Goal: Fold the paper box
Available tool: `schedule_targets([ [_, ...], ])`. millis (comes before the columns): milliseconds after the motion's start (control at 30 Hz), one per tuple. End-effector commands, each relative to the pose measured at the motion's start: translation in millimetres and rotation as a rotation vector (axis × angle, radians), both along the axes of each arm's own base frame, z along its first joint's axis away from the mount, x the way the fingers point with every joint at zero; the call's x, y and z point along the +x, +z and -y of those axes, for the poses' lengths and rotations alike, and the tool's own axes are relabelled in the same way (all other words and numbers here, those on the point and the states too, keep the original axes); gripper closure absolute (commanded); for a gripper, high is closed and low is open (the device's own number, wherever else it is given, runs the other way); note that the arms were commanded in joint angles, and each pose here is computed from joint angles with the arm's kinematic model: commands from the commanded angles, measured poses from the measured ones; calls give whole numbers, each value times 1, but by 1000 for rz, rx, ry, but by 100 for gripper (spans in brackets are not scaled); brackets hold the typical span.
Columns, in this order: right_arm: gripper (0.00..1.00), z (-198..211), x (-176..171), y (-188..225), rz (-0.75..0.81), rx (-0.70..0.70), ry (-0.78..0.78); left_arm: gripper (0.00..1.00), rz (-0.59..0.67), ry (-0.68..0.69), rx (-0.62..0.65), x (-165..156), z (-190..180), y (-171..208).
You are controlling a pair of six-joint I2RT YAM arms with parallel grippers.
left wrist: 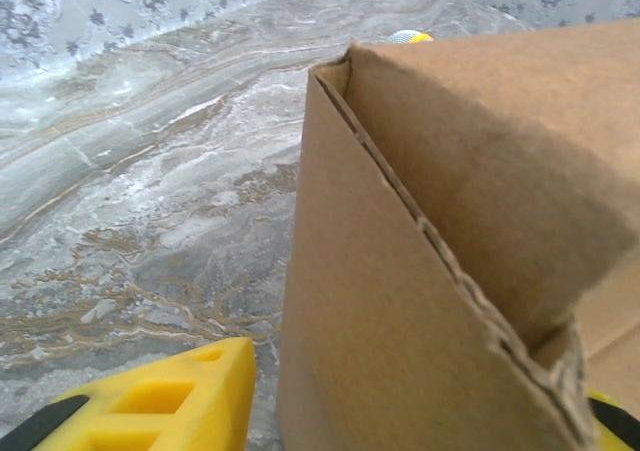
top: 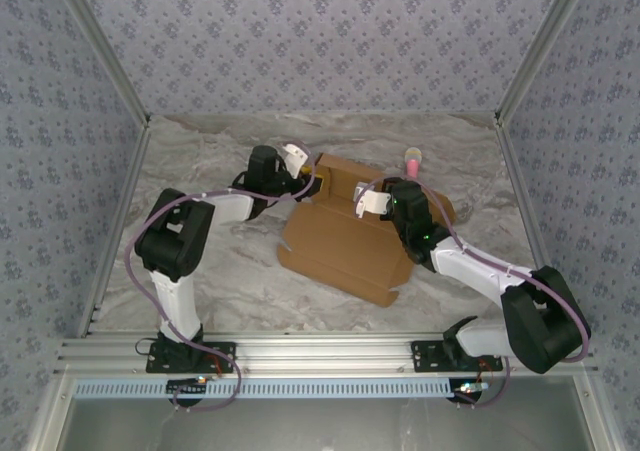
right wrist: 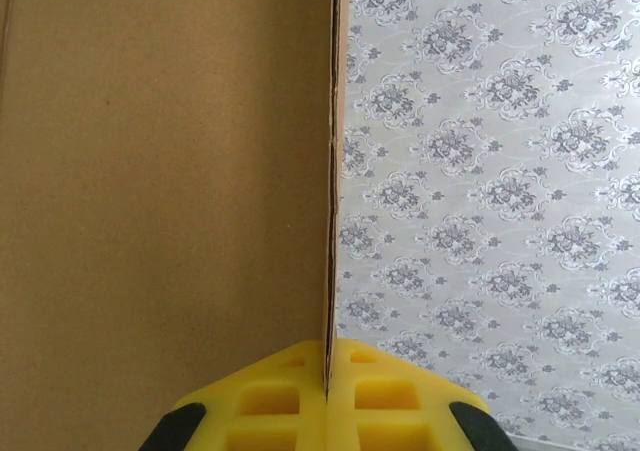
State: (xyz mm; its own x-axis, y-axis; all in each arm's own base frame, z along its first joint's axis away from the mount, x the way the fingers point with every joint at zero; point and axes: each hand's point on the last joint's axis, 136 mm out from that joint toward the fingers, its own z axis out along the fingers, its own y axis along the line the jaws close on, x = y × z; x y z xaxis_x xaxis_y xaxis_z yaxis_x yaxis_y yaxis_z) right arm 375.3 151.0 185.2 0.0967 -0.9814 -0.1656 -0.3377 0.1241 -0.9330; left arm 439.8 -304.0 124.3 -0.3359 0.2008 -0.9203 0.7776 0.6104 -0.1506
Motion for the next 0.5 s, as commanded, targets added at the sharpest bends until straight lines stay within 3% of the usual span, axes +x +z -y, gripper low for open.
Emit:
schedule_targets([
  [0, 100, -2, -9, -28, -92, -21, 17, 57, 65, 117, -15, 20, -4, 11],
  [233, 100, -2, -9, -29, -98, -11, 15, 57, 89, 191, 22, 28, 1, 7],
  [467, 100, -2, -8, -29, -101, -1, 11, 64, 92, 294, 87, 36, -1, -4],
])
